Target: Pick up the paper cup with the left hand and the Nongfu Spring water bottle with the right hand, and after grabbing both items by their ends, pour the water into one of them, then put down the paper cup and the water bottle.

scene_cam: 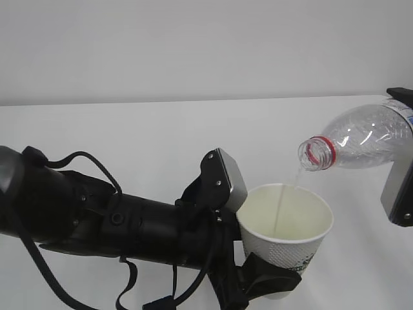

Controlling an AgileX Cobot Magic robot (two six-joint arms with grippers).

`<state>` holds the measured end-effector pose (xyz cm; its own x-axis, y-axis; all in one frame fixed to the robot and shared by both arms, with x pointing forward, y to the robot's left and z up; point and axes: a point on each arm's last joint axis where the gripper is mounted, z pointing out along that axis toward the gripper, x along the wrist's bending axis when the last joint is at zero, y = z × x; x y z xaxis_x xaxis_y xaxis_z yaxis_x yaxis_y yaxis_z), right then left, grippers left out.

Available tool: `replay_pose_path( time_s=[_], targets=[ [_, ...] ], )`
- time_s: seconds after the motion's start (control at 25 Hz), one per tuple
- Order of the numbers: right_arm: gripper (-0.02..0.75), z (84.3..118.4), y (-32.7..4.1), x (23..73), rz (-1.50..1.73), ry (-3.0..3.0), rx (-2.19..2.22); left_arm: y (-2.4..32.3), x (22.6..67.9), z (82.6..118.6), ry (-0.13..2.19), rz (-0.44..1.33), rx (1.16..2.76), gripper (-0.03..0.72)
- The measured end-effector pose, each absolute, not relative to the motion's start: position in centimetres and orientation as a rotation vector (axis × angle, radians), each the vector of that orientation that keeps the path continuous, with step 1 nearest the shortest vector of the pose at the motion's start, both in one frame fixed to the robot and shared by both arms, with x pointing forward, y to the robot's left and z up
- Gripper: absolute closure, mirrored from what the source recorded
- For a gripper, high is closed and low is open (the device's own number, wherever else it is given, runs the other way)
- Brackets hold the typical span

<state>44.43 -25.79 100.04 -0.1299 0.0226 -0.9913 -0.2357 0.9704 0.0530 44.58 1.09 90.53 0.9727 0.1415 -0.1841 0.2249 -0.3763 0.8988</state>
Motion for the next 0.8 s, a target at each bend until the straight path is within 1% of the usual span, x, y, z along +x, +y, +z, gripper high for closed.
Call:
replay_pose_path(
  time_s=[0.8],
  targets=[
    [0.313,100.08,-25.79,44.44,0.222,1.684,-0.165,1.09,44.58,90.53,0.262,-0.09,1.964,0.162]
  ],
)
